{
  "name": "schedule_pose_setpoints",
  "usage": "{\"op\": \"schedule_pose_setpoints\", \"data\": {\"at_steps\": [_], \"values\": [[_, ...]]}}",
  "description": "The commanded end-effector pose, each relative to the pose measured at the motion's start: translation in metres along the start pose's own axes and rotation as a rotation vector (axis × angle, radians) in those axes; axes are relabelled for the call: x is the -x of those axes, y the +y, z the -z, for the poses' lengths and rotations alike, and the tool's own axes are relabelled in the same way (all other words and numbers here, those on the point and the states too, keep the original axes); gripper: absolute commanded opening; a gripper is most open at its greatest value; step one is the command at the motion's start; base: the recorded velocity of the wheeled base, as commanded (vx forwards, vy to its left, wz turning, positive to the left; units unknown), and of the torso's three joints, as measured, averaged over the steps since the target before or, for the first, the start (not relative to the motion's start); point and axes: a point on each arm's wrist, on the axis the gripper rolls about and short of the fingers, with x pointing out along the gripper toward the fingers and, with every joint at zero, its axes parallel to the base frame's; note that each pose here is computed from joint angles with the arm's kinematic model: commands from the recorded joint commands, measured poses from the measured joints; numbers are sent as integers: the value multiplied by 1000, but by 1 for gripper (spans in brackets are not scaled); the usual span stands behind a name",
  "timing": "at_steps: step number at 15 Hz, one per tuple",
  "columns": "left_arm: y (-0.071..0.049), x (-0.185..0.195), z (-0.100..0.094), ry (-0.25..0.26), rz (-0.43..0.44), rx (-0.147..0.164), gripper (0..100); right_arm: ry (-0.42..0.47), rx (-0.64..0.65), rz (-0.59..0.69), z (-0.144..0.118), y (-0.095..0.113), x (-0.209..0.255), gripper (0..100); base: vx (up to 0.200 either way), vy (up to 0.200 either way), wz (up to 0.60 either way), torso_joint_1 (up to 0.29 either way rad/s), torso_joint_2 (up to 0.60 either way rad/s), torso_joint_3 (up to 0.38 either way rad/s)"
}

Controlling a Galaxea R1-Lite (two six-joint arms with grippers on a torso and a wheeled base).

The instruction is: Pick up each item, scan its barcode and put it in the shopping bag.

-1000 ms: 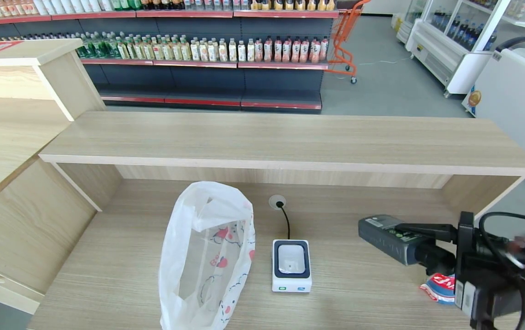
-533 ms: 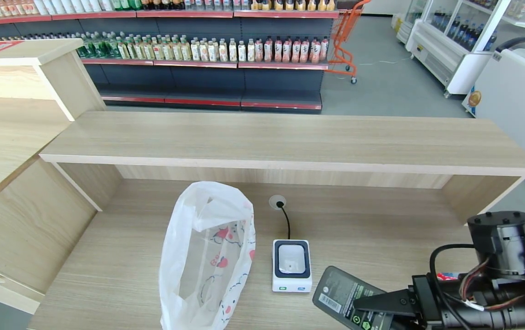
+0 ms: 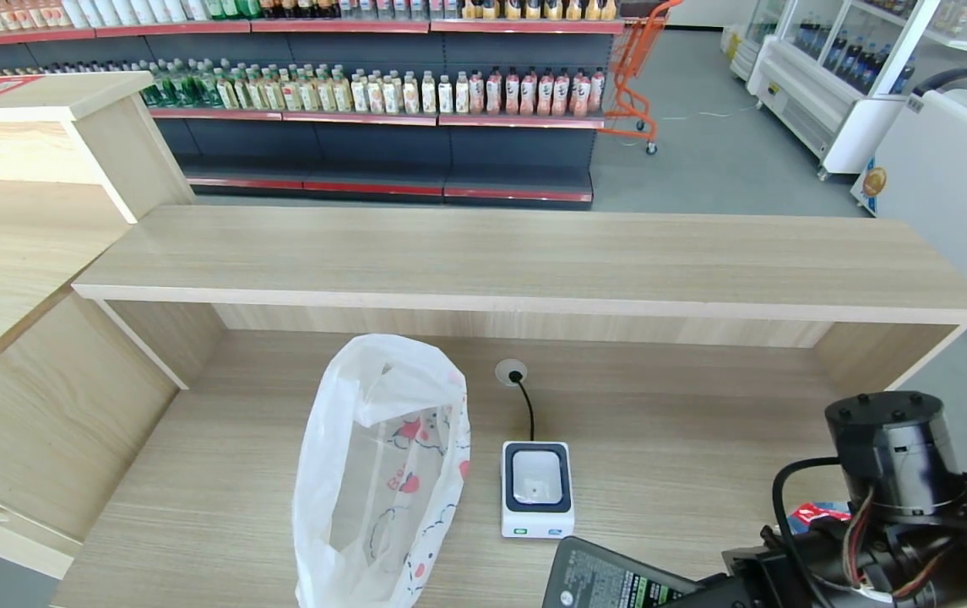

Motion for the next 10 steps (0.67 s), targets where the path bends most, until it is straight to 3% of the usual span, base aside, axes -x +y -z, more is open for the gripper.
{"op": "schedule_pose_setpoints", "data": {"at_steps": [1, 10], "values": [[0, 0, 0, 0, 0, 0, 100, -5, -1, 2, 1, 3, -3, 0, 0, 0, 0, 0, 0, 0], [0, 0, 0, 0, 0, 0, 100, -3, 18, 5, 2, 4, -4, 0, 0, 0, 0, 0, 0, 0]]}}
